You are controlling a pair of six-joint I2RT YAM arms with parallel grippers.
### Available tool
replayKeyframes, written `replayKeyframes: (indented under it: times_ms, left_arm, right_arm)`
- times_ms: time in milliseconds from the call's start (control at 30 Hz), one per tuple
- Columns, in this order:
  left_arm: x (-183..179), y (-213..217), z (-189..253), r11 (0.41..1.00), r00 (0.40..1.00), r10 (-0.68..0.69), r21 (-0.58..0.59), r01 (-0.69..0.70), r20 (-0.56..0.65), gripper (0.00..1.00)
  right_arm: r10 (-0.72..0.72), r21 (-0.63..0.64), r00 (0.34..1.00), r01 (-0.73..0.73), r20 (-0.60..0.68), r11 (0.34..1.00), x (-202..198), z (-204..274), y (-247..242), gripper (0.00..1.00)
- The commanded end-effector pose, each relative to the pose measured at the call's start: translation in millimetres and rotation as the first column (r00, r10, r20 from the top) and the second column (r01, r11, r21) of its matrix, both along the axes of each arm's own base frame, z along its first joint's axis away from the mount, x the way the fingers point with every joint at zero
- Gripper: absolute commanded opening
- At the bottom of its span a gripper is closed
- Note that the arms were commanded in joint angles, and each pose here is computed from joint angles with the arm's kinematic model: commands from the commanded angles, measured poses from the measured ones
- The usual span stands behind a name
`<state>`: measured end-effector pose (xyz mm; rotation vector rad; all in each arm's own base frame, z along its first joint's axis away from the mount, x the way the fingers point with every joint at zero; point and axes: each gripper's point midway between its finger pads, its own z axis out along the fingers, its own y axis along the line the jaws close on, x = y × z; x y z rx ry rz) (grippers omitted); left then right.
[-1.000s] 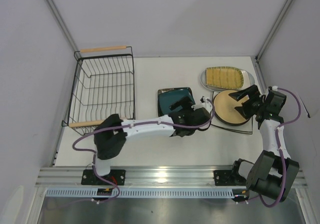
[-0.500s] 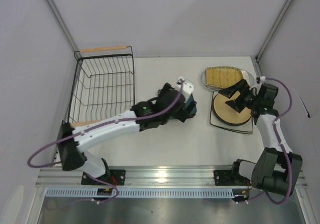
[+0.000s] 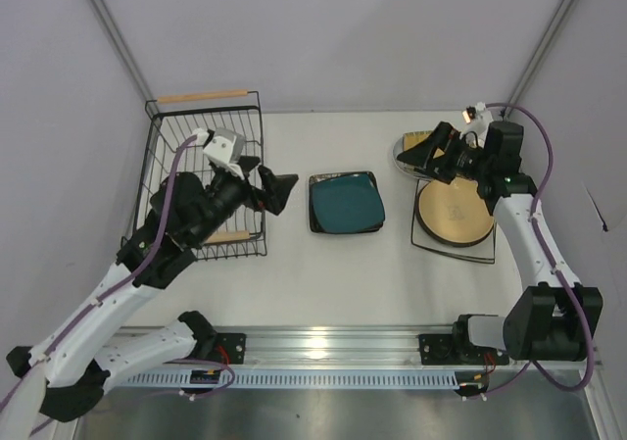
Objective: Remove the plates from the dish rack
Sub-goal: Place the plate on the table
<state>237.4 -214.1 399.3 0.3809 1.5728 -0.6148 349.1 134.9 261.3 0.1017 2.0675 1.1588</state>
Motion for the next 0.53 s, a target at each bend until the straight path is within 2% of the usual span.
replayKeyframes:
  times_ms: [0, 133, 267, 367, 500]
  left_arm:
    - [-1, 17, -6, 0.999, 1.000, -0.028, -0.038, 0.028, -0.011, 1.00]
    - [-4, 24, -9, 0.993, 0.994, -0.099, -0.062, 0.097, -0.037, 1.00]
    - [-3, 27, -14, 0.968, 0.977, -0.198, -0.171, 0.183, -0.079, 1.00]
    - [6, 37, -17, 0.966, 0.979, -0.184, -0.202, 0.163, -0.093, 1.00]
    - [5, 38, -8, 0.964, 0.981, -0.191, -0.198, 0.180, -0.039, 1.00]
  right_arm:
    - [0.049, 0.020, 0.987, -0.053, 0.155, 0.998, -12, 65, 10, 1.00]
    - [0.086, 0.033, 0.959, -0.098, 0.270, 0.995, -28, 102, 22, 1.00]
    - [0.100, 0.031, 0.926, -0.119, 0.364, 0.992, -38, 123, 25, 1.00]
    - [0.116, 0.016, 0.912, -0.132, 0.392, 0.991, -44, 127, 26, 1.00]
    - [0.106, -0.013, 0.901, -0.111, 0.421, 0.994, -47, 129, 23, 1.00]
